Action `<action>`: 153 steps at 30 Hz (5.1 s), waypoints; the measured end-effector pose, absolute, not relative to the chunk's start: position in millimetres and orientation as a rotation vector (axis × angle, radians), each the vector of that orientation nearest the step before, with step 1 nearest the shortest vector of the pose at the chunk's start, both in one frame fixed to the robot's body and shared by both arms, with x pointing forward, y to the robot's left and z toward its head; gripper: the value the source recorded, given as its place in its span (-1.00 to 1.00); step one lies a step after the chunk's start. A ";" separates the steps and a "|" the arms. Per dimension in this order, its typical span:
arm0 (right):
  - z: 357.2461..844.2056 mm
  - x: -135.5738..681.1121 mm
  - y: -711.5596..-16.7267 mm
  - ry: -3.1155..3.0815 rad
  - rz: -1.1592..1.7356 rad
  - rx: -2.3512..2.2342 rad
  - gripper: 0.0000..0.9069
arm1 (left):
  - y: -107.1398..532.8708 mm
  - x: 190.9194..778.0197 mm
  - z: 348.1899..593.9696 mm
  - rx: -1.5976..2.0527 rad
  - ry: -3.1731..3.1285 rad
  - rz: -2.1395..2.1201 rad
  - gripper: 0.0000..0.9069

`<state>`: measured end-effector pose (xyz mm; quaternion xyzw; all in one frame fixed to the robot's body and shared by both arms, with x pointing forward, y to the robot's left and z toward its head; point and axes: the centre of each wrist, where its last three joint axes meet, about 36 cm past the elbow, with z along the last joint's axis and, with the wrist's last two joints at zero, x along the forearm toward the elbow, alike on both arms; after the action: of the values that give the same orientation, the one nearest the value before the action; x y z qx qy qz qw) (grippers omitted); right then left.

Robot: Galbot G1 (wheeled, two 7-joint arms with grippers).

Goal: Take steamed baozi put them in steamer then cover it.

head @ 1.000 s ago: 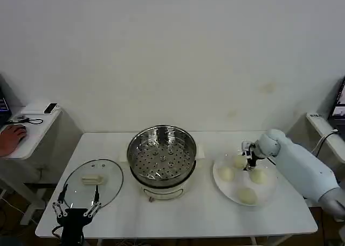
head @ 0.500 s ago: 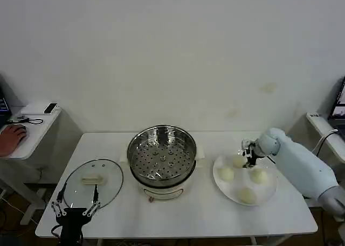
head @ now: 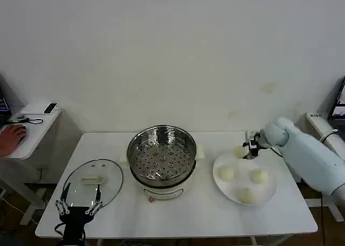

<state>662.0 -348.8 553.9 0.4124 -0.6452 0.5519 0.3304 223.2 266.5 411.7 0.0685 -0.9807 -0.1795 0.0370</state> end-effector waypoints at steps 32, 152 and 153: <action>638.8 672.1 -71.6 -1.354 1.943 1.694 0.36 | 273.9 219.4 419.4 0.235 -3.004 -0.513 1.00; 444.4 614.1 -278.6 -1.451 1.433 1.228 0.49 | 297.5 240.4 424.4 0.219 -2.998 -0.604 1.00; 444.4 614.3 -278.5 -1.450 1.431 1.226 0.47 | 297.4 240.4 424.4 0.219 -2.998 -0.604 1.00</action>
<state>614.3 -278.5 444.4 0.4785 -0.5660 0.5585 0.3724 240.4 297.4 424.4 0.0715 -0.9771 -0.1967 0.0376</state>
